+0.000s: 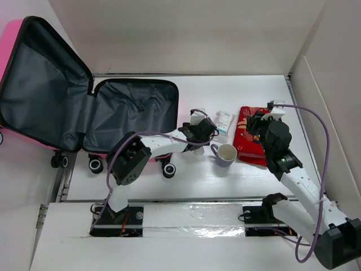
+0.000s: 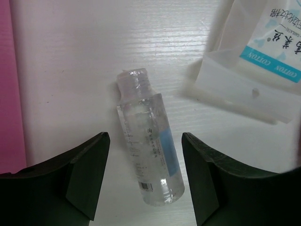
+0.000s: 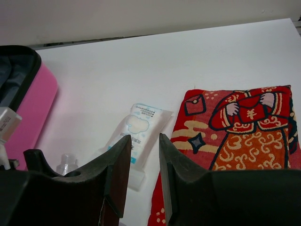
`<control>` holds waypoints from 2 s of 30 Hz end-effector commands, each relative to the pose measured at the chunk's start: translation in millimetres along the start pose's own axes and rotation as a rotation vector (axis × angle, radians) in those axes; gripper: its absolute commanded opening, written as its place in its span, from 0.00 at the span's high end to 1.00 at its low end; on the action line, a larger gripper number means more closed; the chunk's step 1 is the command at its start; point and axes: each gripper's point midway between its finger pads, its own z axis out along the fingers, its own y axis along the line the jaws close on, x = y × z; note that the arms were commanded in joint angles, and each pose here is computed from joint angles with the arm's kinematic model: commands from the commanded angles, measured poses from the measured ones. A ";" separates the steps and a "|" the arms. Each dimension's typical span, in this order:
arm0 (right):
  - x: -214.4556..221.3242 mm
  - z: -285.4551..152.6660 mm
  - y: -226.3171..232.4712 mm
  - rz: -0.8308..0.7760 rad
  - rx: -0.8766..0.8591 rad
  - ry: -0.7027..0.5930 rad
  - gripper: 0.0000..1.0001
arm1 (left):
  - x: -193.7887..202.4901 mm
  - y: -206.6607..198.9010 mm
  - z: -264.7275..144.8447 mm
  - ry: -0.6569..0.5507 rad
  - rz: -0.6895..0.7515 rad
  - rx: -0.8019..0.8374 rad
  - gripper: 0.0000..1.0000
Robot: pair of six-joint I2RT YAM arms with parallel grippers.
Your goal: Pack the luggage
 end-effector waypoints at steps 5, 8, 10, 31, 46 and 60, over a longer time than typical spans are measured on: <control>-30.6 -3.9 6.0 0.016 -0.026 -0.079 0.64 | -0.1 -4.5 21.4 0.003 -0.015 -0.033 0.44; -29.2 -3.6 6.6 0.017 -0.030 -0.076 0.64 | 4.7 -6.3 28.3 0.014 -0.003 -0.037 0.48; -31.6 -4.5 6.9 0.016 -0.031 -0.078 0.64 | 6.9 -5.9 30.3 0.017 0.006 -0.037 0.55; -31.4 -3.9 10.6 0.022 -0.060 -0.083 0.48 | -229.8 102.4 -94.1 -0.385 -0.259 0.140 0.83; -27.8 -2.0 13.9 0.018 -0.078 -0.073 0.48 | -133.8 159.6 29.1 -0.006 -0.158 -0.067 0.68; -25.4 -0.2 13.4 0.006 -0.076 -0.067 0.50 | -121.7 158.8 29.3 -0.041 -0.176 -0.095 0.37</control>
